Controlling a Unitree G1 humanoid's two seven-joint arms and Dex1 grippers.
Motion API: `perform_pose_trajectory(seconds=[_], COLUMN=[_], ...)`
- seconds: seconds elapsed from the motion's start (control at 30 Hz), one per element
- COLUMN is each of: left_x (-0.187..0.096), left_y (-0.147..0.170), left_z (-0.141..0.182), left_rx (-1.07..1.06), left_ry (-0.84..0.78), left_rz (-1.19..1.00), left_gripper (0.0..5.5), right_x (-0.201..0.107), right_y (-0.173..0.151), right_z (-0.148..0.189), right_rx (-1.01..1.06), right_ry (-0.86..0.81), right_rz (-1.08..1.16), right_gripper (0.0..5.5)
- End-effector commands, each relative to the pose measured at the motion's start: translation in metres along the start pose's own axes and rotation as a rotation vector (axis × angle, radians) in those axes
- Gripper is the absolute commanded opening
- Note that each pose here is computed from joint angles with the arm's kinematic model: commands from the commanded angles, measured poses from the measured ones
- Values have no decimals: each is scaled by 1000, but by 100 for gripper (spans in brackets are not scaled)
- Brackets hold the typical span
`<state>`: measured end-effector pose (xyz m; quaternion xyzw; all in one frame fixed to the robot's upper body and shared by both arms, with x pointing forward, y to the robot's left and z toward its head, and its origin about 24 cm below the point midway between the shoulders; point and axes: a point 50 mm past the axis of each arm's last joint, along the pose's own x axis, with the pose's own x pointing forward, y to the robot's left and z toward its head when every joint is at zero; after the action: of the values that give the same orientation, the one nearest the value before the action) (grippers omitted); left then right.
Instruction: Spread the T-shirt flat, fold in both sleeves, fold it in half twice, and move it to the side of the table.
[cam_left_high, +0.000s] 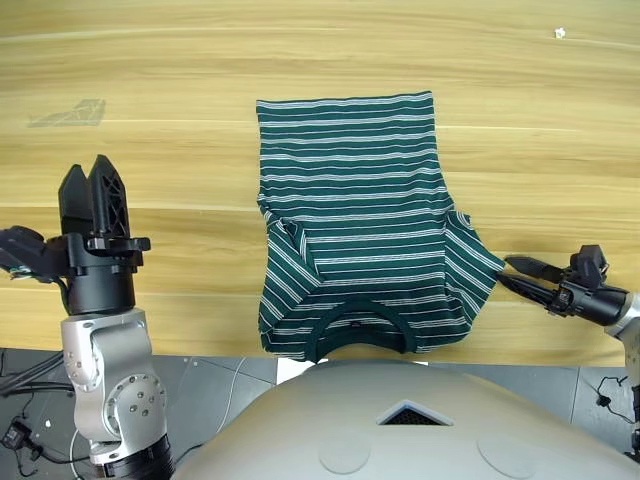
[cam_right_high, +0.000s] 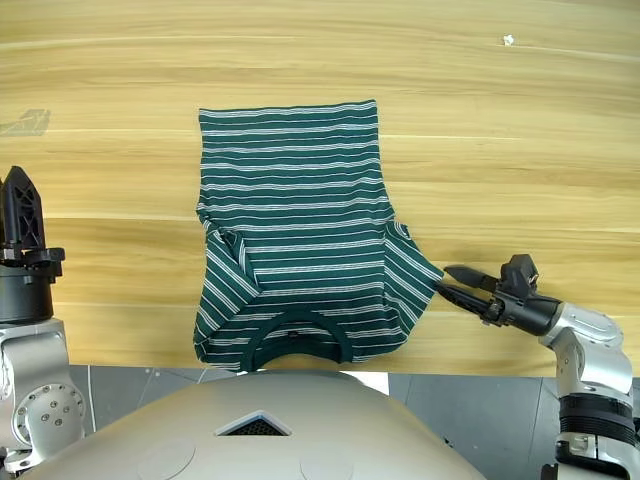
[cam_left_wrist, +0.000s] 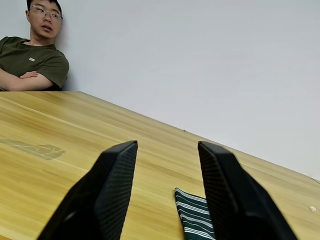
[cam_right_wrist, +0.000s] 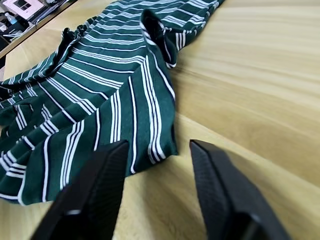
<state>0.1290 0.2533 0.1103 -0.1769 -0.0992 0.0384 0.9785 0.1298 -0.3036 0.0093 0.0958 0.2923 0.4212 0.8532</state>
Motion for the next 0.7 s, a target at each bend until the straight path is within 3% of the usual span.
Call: perform_pose_trajectory(seconds=[0.03, 0.27, 0.47, 0.57, 0.7], left_x=[3, 6, 7, 8, 10], left_y=[-1, -8, -11, -12, -14], left_z=[-5, -15, -21, -21, -23], left_rx=[-4, -30, -44, -44, -43], left_ry=[21, 43, 56, 58, 64], left_rz=[9, 11, 14, 11, 3], left_gripper=[227, 227, 227, 227, 227], right_x=[-1, 2, 4, 11, 23], right_y=[1, -2, -3, 7, 22], right_z=[-10, -6, -2, 21, 42], right_rx=[26, 12, -5, -7, -59], right_ry=[59, 55, 25, -118, -174], right_rz=[8, 15, 22, 122, 224], right_gripper=[138, 7, 1, 1, 1])
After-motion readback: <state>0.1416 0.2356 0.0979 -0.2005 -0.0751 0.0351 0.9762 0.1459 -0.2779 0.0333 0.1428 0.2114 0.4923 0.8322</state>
